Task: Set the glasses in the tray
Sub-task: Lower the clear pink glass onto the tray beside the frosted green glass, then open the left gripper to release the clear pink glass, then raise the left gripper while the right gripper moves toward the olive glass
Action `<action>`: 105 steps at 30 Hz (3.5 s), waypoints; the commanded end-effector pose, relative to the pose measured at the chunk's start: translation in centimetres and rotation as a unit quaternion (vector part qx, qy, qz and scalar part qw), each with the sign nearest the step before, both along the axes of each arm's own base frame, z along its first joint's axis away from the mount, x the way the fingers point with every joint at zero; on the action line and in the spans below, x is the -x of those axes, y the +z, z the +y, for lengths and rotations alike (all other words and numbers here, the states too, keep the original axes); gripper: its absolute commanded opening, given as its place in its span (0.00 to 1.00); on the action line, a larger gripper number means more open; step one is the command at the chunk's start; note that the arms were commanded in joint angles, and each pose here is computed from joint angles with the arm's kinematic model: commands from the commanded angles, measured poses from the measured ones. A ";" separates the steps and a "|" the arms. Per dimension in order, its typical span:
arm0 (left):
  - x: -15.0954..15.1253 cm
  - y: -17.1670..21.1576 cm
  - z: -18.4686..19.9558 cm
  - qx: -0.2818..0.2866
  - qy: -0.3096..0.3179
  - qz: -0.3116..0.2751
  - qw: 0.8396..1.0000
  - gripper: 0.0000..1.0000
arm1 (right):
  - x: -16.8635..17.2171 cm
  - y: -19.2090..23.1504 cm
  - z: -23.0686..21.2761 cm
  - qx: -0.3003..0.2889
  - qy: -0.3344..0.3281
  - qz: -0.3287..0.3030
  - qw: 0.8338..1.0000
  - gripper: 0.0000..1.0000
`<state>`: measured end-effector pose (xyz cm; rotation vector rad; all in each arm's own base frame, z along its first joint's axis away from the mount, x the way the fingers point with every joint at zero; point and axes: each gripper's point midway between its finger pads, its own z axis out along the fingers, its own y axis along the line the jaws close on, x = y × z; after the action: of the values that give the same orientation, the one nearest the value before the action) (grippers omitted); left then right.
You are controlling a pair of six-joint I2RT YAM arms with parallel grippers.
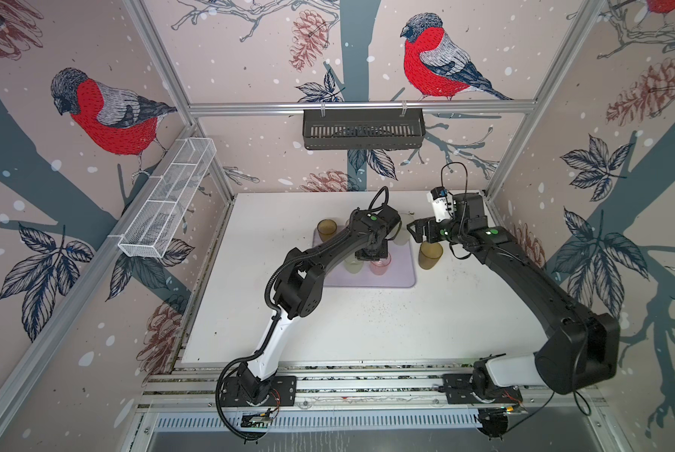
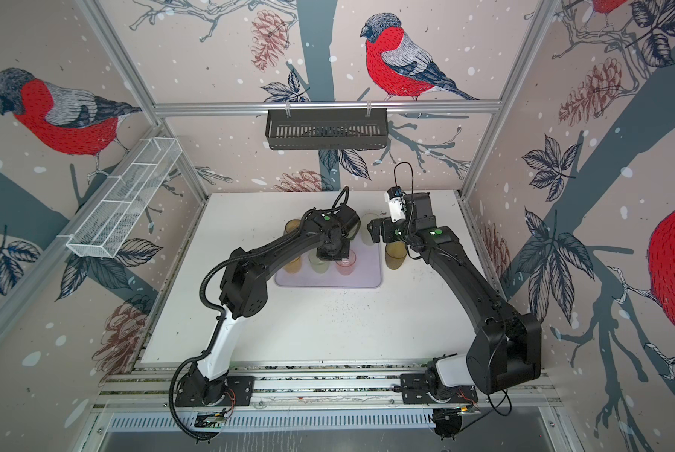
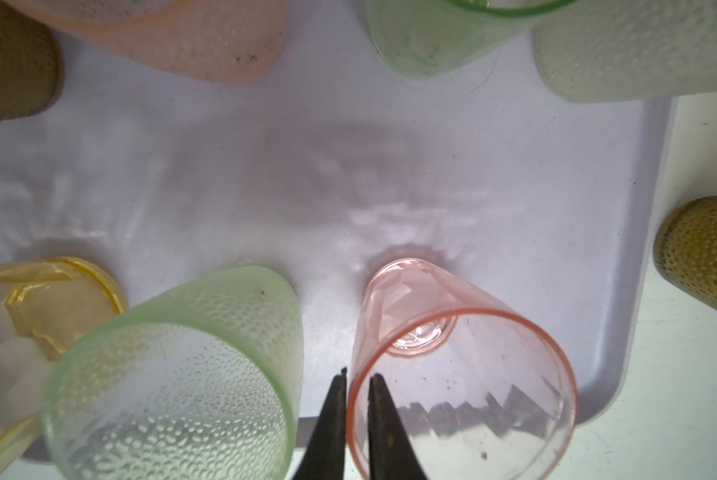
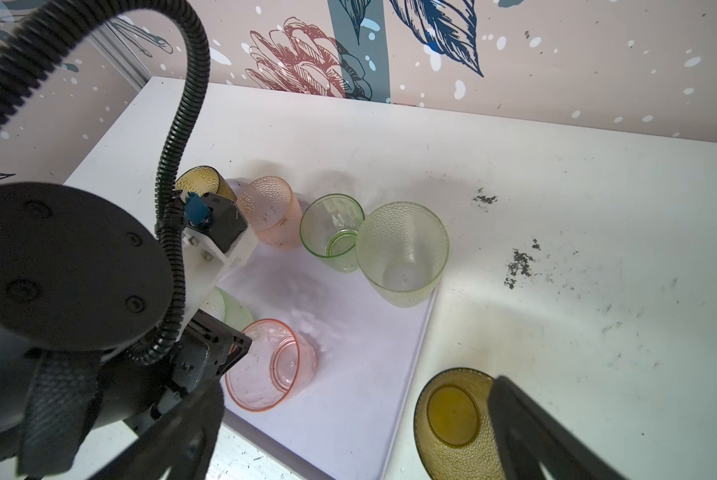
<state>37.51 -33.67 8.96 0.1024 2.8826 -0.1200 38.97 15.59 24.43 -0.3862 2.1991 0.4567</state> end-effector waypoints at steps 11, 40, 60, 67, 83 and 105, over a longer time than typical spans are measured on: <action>-0.1 0.2 0.2 -0.007 0.007 -0.006 1.000 0.17 | -0.4 1.1 0.2 -0.009 -0.001 -0.017 1.000 1.00; -0.8 6.4 0.3 0.019 0.023 -0.057 0.998 0.25 | 0.3 2.1 -0.4 -0.003 -0.009 -0.025 1.000 1.00; 1.2 10.0 -0.3 0.049 0.014 -0.085 0.995 0.35 | 2.0 2.3 -1.6 0.010 -0.029 -0.016 0.999 1.00; 1.7 10.8 0.0 0.051 -0.012 -0.096 0.994 0.46 | 1.9 2.3 -2.4 0.019 -0.058 -0.008 0.998 1.00; 4.4 12.2 1.8 0.063 -0.105 -0.127 0.984 0.69 | 1.8 0.9 -3.6 0.025 -0.150 0.043 0.987 1.00; 6.3 12.8 5.3 0.078 -0.122 -0.187 0.972 0.94 | 3.1 -4.5 -7.2 0.049 -0.212 0.148 0.965 1.00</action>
<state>29.88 -28.08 20.83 0.4261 2.5301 -0.3307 35.99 9.02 20.88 0.1348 2.4791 0.1995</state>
